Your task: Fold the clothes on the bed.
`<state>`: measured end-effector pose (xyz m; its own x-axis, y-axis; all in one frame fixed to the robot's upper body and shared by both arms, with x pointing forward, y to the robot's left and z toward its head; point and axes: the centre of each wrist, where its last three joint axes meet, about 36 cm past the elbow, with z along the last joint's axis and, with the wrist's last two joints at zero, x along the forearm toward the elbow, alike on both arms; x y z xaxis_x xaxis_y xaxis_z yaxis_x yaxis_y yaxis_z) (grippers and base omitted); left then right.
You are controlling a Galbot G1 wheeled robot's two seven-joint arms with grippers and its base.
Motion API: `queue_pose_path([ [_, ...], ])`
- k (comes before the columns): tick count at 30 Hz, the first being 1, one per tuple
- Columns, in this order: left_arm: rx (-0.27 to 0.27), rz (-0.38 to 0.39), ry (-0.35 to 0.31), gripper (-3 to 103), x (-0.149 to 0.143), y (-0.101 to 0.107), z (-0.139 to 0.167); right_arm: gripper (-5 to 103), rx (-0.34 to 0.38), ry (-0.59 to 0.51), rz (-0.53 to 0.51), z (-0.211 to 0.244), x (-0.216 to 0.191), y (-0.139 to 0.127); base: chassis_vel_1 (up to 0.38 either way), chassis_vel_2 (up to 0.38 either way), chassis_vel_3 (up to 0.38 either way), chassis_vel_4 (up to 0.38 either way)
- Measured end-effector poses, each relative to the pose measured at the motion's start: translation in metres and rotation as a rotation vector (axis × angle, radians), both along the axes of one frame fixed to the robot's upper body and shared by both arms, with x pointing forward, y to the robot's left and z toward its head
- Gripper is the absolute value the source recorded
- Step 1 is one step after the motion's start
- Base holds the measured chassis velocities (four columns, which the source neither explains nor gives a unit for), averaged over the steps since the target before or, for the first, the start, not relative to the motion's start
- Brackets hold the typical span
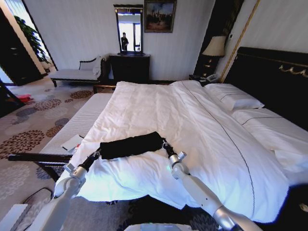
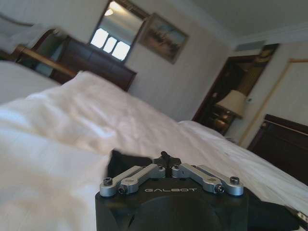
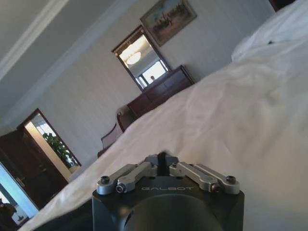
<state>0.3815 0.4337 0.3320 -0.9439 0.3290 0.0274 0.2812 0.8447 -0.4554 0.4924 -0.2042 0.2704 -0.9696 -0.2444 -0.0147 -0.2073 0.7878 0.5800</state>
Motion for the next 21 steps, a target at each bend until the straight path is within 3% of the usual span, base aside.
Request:
queue_pose_path([
  [1, 0.015, -0.01, -0.021, 2, -0.003, 0.001, 0.002, 11, 0.0, -0.009, -0.001, 0.003, -0.002, -0.002, 0.0, 0.0, 0.0, 0.0],
  [4, 0.063, -0.039, -0.081, 18, -0.014, 0.007, 0.009, 28, -0.006, -0.026, -0.017, 0.017, -0.012, -0.015, 0.0, 0.0, 0.0, 0.0],
  [5, 0.074, -0.047, -0.098, 18, -0.018, 0.011, 0.012, 28, -0.013, -0.025, -0.03, 0.022, -0.017, -0.021, 0.0, 0.0, 0.0, 0.0],
  [6, 0.074, -0.047, -0.098, 18, -0.018, 0.011, 0.012, 28, -0.013, -0.025, -0.03, 0.022, -0.017, -0.021, 0.0, 0.0, 0.0, 0.0],
  [10, 0.072, -0.045, -0.177, 39, -0.023, 0.028, 0.037, 50, -0.031, -0.041, -0.066, 0.048, -0.028, -0.037, 0.0, 0.0, 0.0, 0.0],
  [12, 0.066, -0.04, -0.189, 39, -0.022, 0.028, 0.041, 50, -0.032, -0.045, -0.071, 0.051, -0.028, -0.038, 0.0, 0.0, 0.0, 0.0],
  [13, 0.055, -0.02, -0.209, 44, -0.016, 0.028, 0.05, 54, -0.033, -0.049, -0.081, 0.058, -0.026, -0.039, 0.0, 0.0, 0.0, 0.0],
  [16, 0.051, 0.034, -0.231, 55, 0.006, 0.016, 0.075, 65, -0.041, -0.045, -0.099, 0.069, -0.015, -0.037, 0.0, 0.0, 0.0, 0.0],
  [17, 0.078, 0.053, -0.212, 66, 0.02, 0.003, 0.088, 77, -0.051, -0.028, -0.114, 0.072, -0.007, -0.033, 0.0, 0.0, 0.0, 0.0],
  [20, 0.118, 0.059, -0.189, 66, 0.028, -0.006, 0.096, 77, -0.054, -0.011, -0.122, 0.072, -0.003, -0.029, 0.0, 0.0, 0.0, 0.0],
  [21, 0.173, 0.062, -0.166, 72, 0.032, -0.014, 0.099, 82, -0.054, 0.002, -0.125, 0.072, 0.002, -0.023, 0.0, 0.0, 0.0, 0.0],
])
